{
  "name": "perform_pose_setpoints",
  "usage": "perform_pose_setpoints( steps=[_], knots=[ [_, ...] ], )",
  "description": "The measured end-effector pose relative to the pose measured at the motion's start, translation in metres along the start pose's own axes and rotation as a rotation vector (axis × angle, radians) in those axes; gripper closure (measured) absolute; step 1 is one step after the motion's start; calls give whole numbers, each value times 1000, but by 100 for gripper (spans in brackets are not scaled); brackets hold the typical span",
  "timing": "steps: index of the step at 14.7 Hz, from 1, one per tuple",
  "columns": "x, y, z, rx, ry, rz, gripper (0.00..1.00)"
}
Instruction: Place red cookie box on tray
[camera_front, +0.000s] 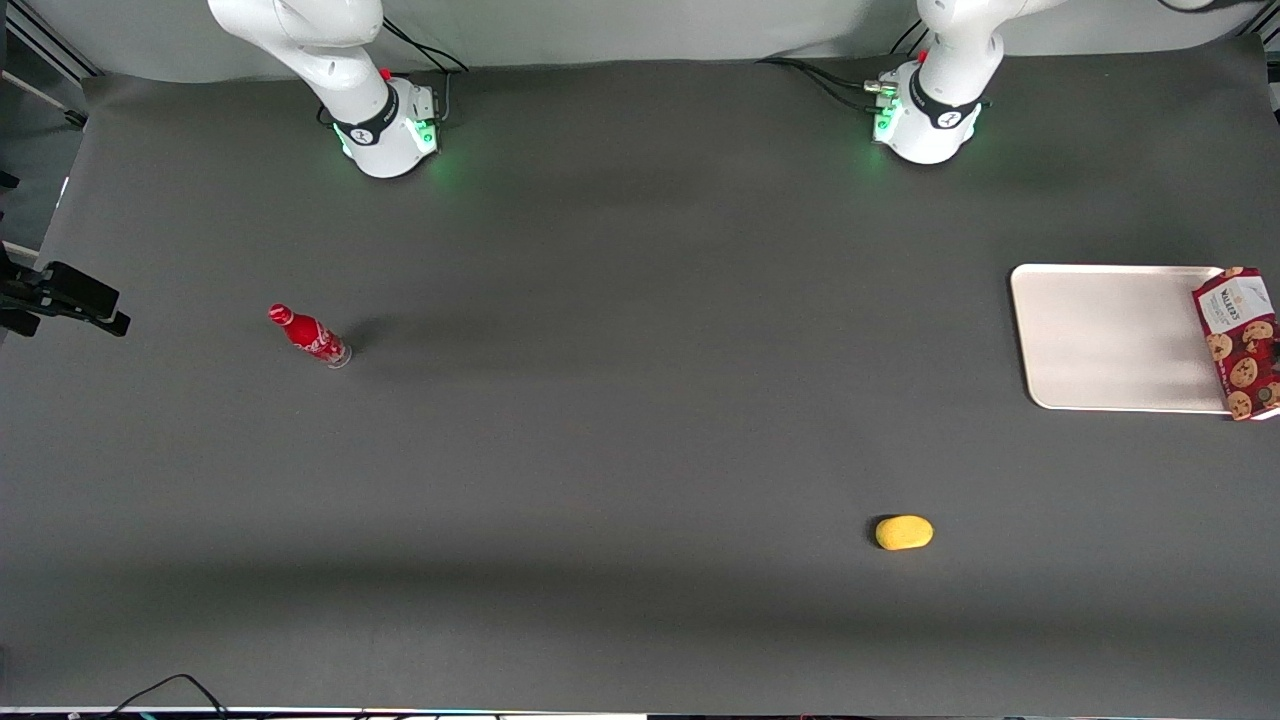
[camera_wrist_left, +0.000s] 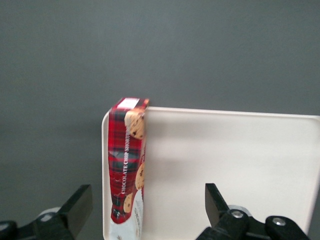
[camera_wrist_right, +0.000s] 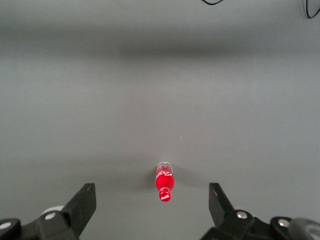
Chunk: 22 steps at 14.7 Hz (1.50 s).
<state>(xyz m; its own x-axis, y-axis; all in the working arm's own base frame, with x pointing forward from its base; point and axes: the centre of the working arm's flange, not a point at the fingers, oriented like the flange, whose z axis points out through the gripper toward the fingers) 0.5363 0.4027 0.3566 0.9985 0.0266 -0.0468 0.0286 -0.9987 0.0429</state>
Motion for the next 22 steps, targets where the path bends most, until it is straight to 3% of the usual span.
perform_pose_setpoints(
  steps=[3,8,11,14,22],
  knots=[
    [20,51,-90,-3,60,14,0],
    [31,192,-171,-3,11,-42,0],
    [40,285,-199,15,42,30,0],
    [34,365,-216,24,60,14,0],
    [2,409,-218,27,51,18,0]
  ],
)
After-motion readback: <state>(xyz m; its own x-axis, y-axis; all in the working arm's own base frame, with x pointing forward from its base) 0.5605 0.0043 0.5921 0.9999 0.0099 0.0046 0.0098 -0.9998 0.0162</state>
